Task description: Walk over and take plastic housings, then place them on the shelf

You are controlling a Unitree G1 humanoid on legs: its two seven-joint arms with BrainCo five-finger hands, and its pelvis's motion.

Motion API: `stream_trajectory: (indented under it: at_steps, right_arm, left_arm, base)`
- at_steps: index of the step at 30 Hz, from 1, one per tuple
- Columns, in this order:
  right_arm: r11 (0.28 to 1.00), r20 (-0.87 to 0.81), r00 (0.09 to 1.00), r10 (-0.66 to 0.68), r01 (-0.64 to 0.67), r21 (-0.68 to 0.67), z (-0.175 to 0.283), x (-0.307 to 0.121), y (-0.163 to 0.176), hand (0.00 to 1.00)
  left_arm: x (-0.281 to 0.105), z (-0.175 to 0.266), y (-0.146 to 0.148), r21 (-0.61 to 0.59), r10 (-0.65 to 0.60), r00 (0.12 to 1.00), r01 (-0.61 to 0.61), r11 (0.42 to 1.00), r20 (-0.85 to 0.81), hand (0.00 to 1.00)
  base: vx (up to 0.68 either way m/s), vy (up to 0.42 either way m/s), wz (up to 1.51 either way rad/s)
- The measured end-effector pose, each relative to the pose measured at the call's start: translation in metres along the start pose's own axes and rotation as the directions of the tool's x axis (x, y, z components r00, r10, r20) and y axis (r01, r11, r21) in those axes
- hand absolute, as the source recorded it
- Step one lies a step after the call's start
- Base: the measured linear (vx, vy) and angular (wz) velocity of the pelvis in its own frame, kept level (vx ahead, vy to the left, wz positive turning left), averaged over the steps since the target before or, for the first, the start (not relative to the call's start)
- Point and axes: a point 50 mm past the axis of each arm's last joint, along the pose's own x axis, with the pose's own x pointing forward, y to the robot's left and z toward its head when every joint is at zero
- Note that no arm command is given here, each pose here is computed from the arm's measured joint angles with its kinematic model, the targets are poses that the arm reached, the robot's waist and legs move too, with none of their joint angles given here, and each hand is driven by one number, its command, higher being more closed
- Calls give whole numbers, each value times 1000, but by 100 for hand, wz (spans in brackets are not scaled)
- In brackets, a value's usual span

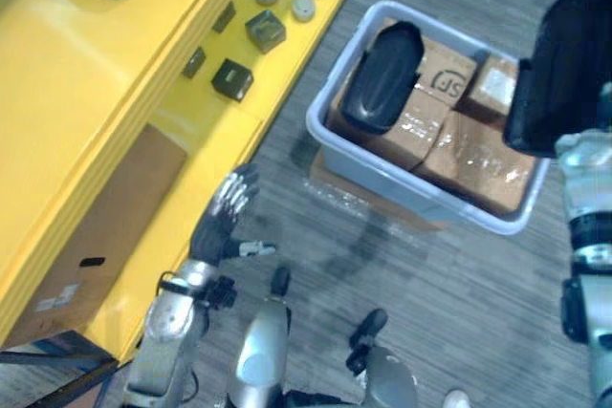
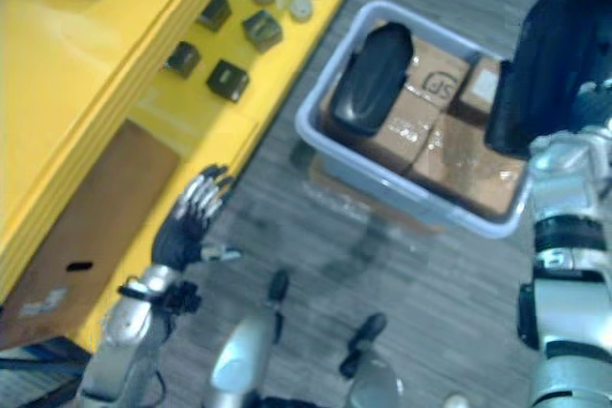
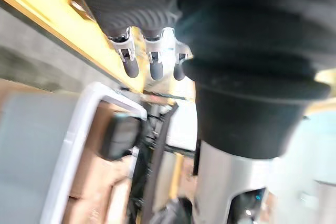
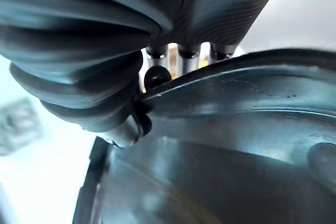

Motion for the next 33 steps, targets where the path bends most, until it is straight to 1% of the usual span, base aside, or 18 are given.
stream_trajectory:
  at_steps: [1, 4, 6, 7, 10, 14, 16, 18, 22, 25, 27, 29, 33]
  right_arm:
    - [997, 43, 999, -19, 16, 79, 13, -7, 5, 100]
    - [977, 111, 991, -80, 56, 207, 31, -18, 4, 100]
    - [948, 171, 977, -131, 73, 309, 45, -35, 3, 100]
    - [945, 186, 973, -138, 73, 318, 47, -39, 3, 100]
    - [924, 232, 963, -134, 37, 380, 52, -63, 10, 100]
    - [901, 294, 945, -141, 0, 433, 52, -91, 12, 100]
    - [894, 323, 938, -128, -31, 446, 52, -104, 15, 100]
    - [885, 359, 929, -91, -90, 457, 49, -122, 19, 100]
    - [881, 420, 907, -30, -175, 440, 48, -140, 25, 100]
    - [871, 468, 884, 16, -243, 428, 54, -152, 32, 100]
    - [867, 481, 875, 54, -280, 412, 53, -158, 35, 100]
    - [865, 489, 866, 101, -319, 387, 48, -168, 39, 100]
    - [864, 526, 836, 153, -372, 339, 49, -181, 48, 100]
  left_arm:
    - [7, 3, -2, -30, 0, 1000, 1, 1000, 20, 0]
    - [16, 6, -10, -68, -2, 999, 5, 998, 45, 0]
    - [25, 3, -16, -104, -10, 999, 15, 995, 44, 0]
    - [29, 1, -18, -111, -12, 999, 17, 994, 40, 0]
    - [42, -14, -20, -125, 28, 999, -30, 992, -18, 0]
    - [60, -27, -20, -116, 116, 989, -126, 985, -90, 0]
    - [62, -40, -16, -99, 160, 975, -177, 979, -155, 0]
    - [61, -59, -13, -75, 212, 945, -237, 969, -248, 0]
    - [61, -74, -17, -66, 214, 921, -248, 967, -324, 0]
    - [60, -82, -20, -106, 208, 907, -263, 959, -366, 0]
    - [60, -88, -25, -155, 180, 898, -260, 953, -402, 0]
    - [57, -95, -30, -222, 142, 889, -259, 940, -436, 0]
    - [58, -98, -41, -340, 59, 895, -227, 913, -442, 0]
  base:
    - [-87, -31, -2]
    - [-81, -14, -11]
    - [-51, 4, -15]
    - [-22, 19, -19]
    - [10, 16, -14]
    - [20, 17, -26]
    - [13, 20, -21]
    - [17, 4, -28]
    - [12, -11, -9]
    - [-28, -2, -7]
    - [-44, -2, 3]
    - [-32, -3, 0]
    - [-43, -6, -1]
